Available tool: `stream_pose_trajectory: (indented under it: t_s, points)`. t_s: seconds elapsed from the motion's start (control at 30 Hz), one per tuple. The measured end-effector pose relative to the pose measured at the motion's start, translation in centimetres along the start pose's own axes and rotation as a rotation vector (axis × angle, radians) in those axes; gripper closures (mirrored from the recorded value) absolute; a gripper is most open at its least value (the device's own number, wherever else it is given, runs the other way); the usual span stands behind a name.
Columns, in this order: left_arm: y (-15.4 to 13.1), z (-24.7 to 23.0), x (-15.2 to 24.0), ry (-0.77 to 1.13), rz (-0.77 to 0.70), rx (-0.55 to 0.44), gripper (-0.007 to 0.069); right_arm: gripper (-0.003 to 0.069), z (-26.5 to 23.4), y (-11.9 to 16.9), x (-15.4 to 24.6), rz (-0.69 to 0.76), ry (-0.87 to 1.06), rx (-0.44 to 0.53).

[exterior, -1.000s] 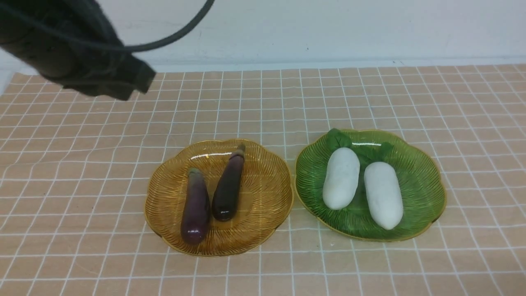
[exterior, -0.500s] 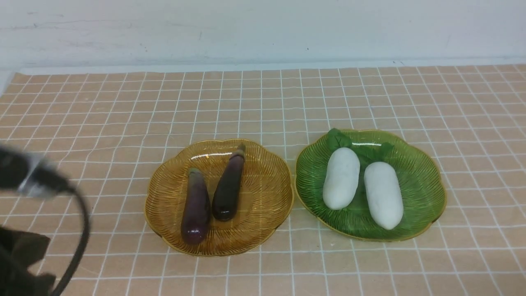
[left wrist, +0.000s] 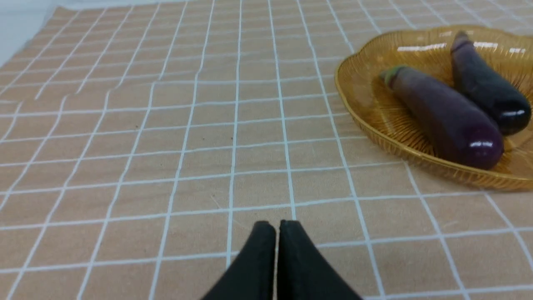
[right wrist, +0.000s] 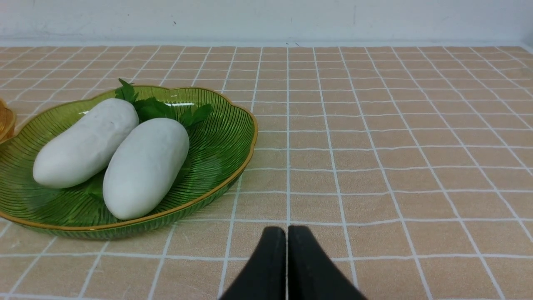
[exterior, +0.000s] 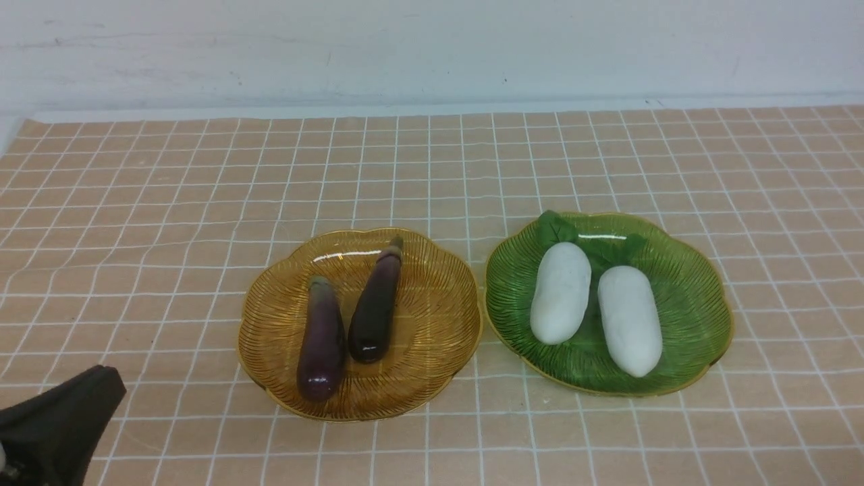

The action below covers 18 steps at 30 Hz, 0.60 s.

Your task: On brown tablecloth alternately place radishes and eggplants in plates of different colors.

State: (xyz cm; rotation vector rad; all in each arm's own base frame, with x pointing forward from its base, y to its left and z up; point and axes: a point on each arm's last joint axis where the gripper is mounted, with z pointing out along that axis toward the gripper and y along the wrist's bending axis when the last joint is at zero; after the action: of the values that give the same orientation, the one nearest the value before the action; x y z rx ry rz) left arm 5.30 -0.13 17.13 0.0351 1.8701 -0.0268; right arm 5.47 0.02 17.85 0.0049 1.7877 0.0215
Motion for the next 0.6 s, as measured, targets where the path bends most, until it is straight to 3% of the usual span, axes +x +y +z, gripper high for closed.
stream_pose_trajectory:
  t_s: [0.6]
  points:
    - [0.07, -0.02, 0.14, 0.008, -0.015, -0.019, 0.0628, 0.0658, 0.0, 0.0, 0.0, 0.0, 0.0, 0.0]
